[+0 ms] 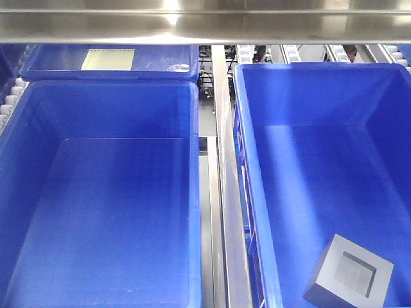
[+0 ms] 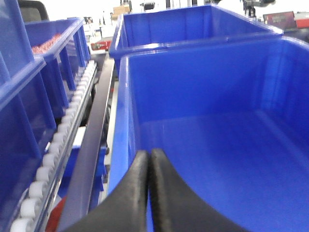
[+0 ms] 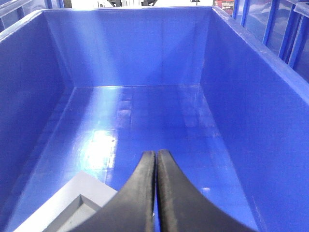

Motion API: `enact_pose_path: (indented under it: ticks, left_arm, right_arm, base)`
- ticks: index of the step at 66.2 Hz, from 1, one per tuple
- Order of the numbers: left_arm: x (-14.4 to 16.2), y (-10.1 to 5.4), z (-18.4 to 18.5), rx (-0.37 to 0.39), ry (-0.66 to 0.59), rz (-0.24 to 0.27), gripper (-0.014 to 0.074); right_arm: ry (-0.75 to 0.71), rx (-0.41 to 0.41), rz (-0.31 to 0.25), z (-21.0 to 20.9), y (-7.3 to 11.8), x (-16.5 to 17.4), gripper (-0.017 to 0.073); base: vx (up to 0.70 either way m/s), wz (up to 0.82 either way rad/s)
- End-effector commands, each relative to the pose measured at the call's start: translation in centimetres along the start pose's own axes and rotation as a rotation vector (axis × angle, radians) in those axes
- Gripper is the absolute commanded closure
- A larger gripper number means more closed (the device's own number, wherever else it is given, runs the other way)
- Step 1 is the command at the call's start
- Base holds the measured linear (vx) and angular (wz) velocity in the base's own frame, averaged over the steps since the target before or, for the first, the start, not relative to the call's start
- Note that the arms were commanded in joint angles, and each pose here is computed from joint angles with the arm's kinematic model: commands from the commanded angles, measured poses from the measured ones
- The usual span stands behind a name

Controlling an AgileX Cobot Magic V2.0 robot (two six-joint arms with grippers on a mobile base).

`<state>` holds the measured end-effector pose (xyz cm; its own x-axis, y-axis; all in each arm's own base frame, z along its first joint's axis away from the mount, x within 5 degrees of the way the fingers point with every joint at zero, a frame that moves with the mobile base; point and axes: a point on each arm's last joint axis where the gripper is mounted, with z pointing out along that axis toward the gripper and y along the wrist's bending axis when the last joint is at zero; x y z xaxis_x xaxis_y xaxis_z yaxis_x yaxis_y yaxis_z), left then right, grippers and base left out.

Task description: Sort gray base to blue bin

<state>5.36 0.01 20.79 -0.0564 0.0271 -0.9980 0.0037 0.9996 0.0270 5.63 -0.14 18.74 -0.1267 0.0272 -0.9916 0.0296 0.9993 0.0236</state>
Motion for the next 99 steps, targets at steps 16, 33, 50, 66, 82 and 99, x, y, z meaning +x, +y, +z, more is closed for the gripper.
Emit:
enact_pose_path:
  ticks: [16,33,50,66,82,99]
  left_arm:
    - [0.1,0.0,0.0,-0.001,-0.087,-0.008,0.0601]
    - [0.5,0.0,0.1,-0.001,-0.063,-0.010,0.0601]
    - [0.5,0.0,0.1,-0.001,-0.061,-0.010,0.0600]
    - [0.4,0.0,0.1,-0.001,-0.061,-0.010,0.0600]
    - [0.4,0.0,0.1,-0.001,-0.061,-0.010,0.0600]
    - [0.4,0.0,0.1,-0.001,-0.061,-0.010,0.0600]
  right_arm:
    - [-0.022,0.004,-0.016,0.2,0.0,-0.2,0.0564]
    - [-0.022,0.004,-0.016,0.2,0.0,-0.2,0.0564]
    - [-0.022,0.004,-0.016,0.2,0.0,-0.2,0.0564]
    - [-0.022,0.004,-0.016,0.2,0.0,-0.2,0.0564]
    - [-0.022,0.004,-0.016,0.2,0.0,-0.2,0.0564]
    - [-0.022,0.004,-0.016,0.2,0.0,-0.2,0.0564]
  base:
    - [0.00,0.00]
    - [0.00,0.00]
    - [0.00,0.00]
    - [0.00,0.00]
    - [0.00,0.00]
    - [0.00,0.00]
